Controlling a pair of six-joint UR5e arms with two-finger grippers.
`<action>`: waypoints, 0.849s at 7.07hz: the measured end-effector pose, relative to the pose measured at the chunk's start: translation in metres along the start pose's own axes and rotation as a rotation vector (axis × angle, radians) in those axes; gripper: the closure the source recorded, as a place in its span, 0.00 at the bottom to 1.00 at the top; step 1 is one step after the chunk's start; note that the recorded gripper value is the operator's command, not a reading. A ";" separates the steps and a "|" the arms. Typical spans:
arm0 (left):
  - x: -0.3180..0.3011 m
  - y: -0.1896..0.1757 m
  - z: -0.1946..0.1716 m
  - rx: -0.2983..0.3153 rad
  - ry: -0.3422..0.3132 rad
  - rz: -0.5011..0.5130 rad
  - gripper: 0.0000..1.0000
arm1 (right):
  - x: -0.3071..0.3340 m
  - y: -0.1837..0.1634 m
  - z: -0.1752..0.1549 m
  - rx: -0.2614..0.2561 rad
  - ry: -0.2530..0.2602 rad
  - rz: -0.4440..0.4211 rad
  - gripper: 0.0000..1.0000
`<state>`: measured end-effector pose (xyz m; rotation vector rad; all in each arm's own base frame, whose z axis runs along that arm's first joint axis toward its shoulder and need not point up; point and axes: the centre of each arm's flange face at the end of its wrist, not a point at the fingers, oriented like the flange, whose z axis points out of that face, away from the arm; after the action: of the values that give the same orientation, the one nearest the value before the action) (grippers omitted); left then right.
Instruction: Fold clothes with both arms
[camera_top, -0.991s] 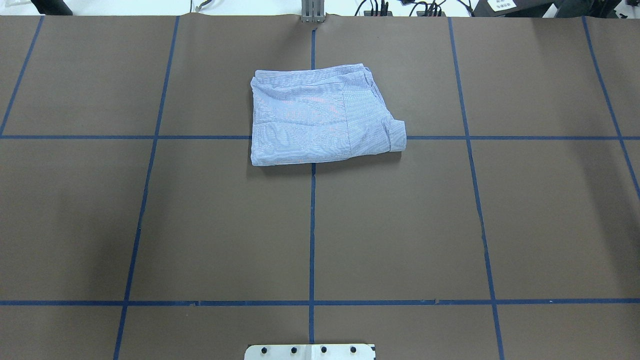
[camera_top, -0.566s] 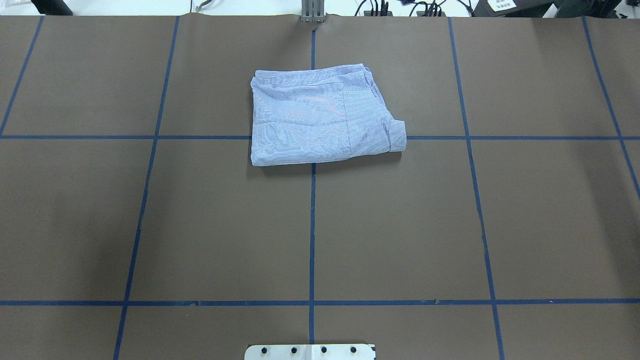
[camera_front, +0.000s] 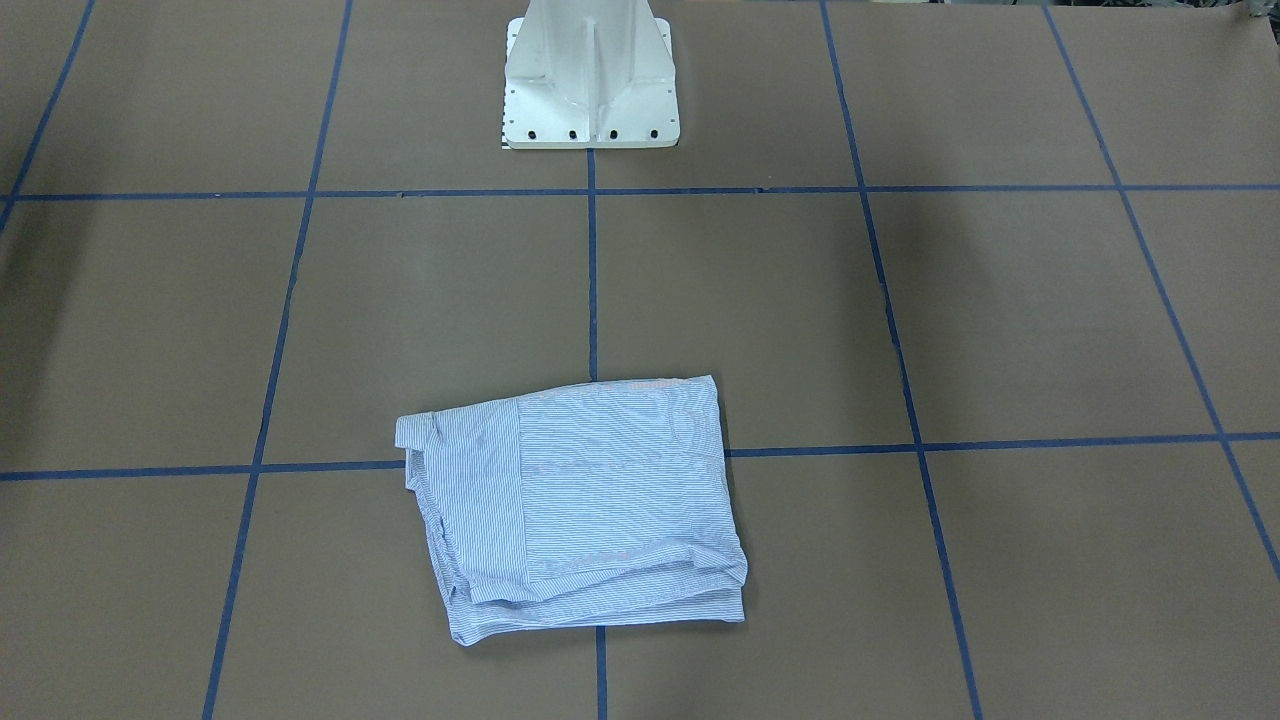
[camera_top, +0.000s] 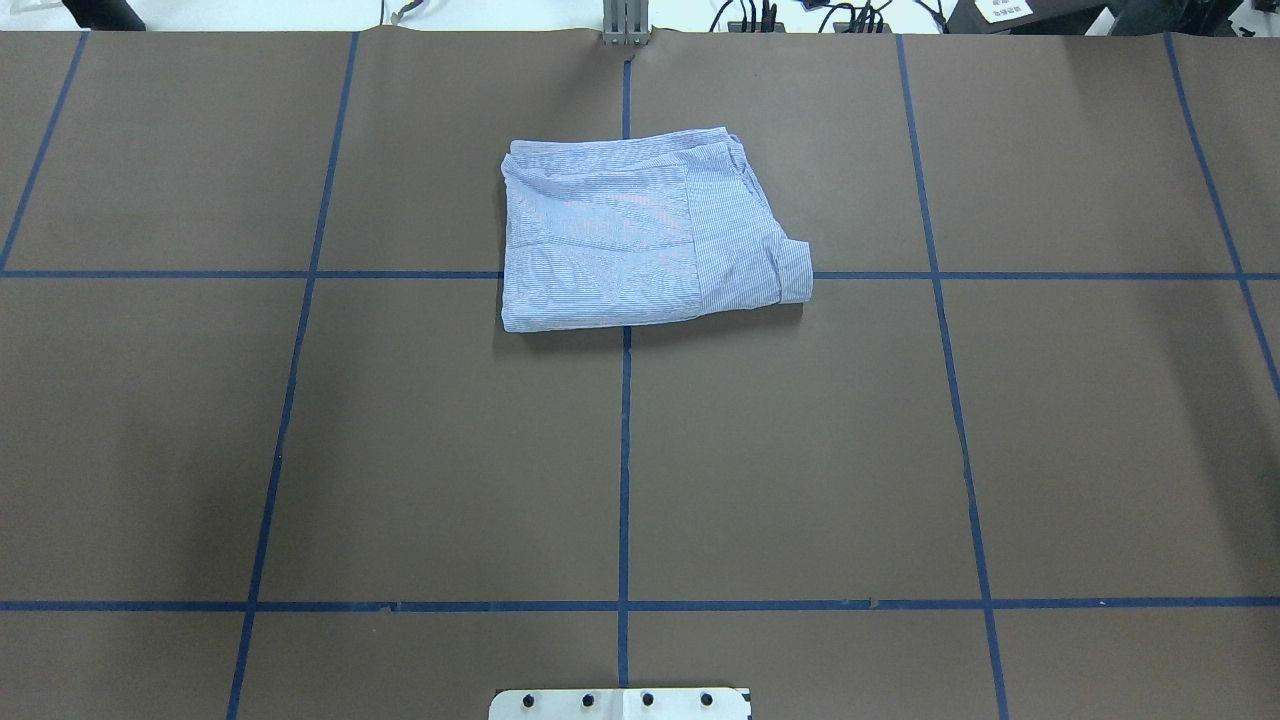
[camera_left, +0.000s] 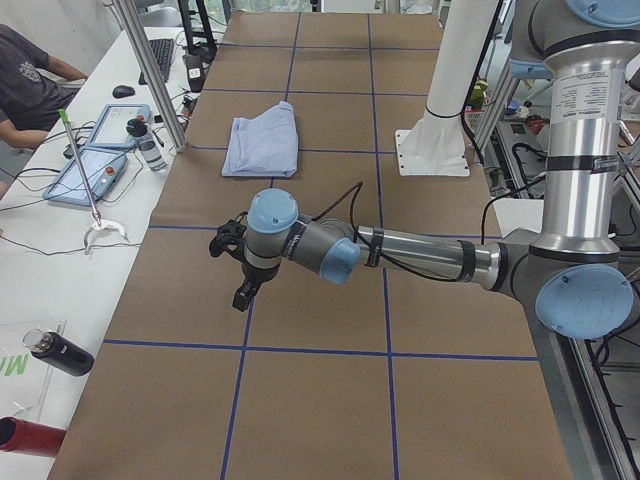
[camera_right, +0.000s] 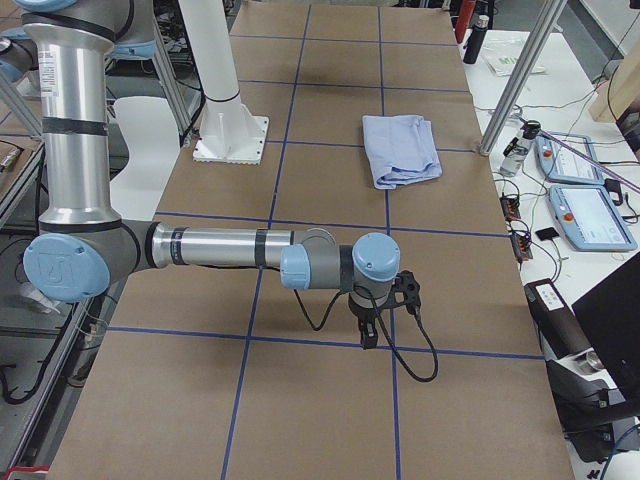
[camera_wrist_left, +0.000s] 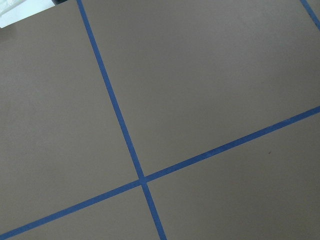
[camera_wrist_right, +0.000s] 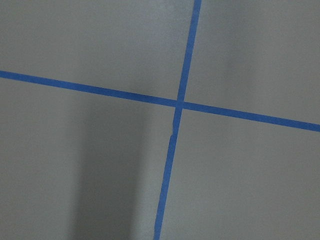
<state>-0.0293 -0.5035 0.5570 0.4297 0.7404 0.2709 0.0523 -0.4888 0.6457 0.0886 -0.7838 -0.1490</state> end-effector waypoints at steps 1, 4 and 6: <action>0.004 -0.002 -0.004 0.008 -0.001 0.006 0.01 | -0.001 -0.001 0.001 0.000 0.002 -0.009 0.00; 0.006 -0.003 -0.008 0.011 -0.011 0.009 0.01 | -0.003 -0.001 0.001 0.002 -0.006 -0.015 0.00; 0.006 -0.003 -0.008 0.011 -0.013 0.010 0.01 | -0.004 -0.001 0.001 0.003 -0.013 -0.015 0.00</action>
<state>-0.0304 -0.5014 0.5471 0.4456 0.7274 0.2733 0.0491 -0.4891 0.6433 0.0967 -0.7965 -0.1630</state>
